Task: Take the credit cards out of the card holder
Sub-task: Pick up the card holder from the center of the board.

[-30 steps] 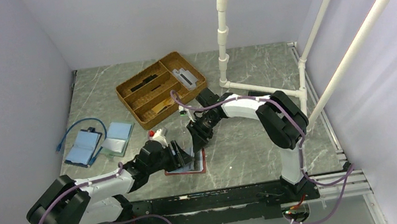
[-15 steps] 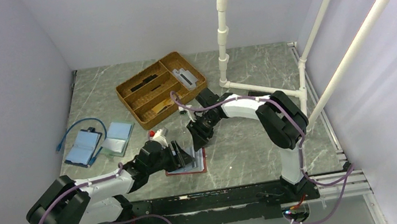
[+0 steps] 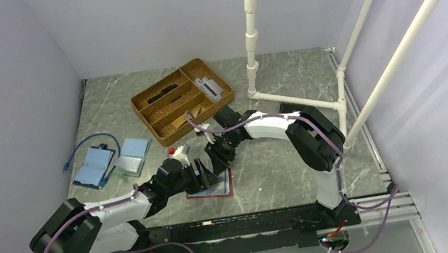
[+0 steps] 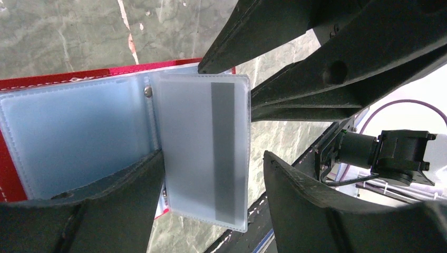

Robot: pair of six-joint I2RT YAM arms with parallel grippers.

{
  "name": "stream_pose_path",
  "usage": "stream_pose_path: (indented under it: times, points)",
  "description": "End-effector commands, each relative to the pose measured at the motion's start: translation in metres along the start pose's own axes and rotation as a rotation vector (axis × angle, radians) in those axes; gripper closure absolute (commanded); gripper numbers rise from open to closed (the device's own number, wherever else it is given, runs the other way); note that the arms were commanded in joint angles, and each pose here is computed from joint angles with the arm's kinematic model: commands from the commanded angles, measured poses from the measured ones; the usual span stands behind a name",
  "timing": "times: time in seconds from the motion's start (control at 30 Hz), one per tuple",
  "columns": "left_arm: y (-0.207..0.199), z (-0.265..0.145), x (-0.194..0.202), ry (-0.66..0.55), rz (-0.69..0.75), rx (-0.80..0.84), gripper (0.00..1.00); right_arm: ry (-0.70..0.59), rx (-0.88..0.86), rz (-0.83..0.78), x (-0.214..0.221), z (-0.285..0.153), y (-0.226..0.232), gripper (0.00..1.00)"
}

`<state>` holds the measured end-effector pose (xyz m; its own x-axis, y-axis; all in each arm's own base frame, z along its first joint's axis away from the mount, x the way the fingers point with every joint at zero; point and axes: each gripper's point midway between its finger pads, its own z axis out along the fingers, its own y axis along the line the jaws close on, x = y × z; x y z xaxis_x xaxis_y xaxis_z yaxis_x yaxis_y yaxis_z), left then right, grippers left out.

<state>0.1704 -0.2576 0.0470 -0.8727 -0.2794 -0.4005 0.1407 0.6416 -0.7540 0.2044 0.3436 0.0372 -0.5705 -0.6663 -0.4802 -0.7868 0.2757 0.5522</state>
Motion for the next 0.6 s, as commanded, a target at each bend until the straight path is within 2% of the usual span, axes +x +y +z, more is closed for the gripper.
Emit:
stream_pose_path:
  times: [0.0, 0.1, 0.23, 0.3, 0.57]
  points:
    - [-0.005, -0.001, -0.009, -0.028, 0.002, -0.004, 0.29, -0.054, -0.013, -0.027, -0.022, -0.004, 0.009, 0.58]
    - [-0.001, -0.005, -0.013, -0.044, 0.000, -0.038, 0.36, -0.052, -0.008, -0.030, -0.021, -0.004, 0.008, 0.58]
    - [0.008, -0.011, -0.015, -0.060, -0.008, -0.096, 0.52, -0.042, 0.011, -0.026, -0.018, -0.002, 0.003, 0.58]
    - [0.011, -0.015, -0.017, -0.072, -0.010, -0.117, 0.56, -0.038, 0.015, -0.026, -0.017, -0.001, 0.001, 0.57]
    - [0.022, -0.025, -0.021, -0.096, -0.015, -0.188, 0.59, -0.032, 0.021, -0.037, -0.016, -0.002, 0.001, 0.57]
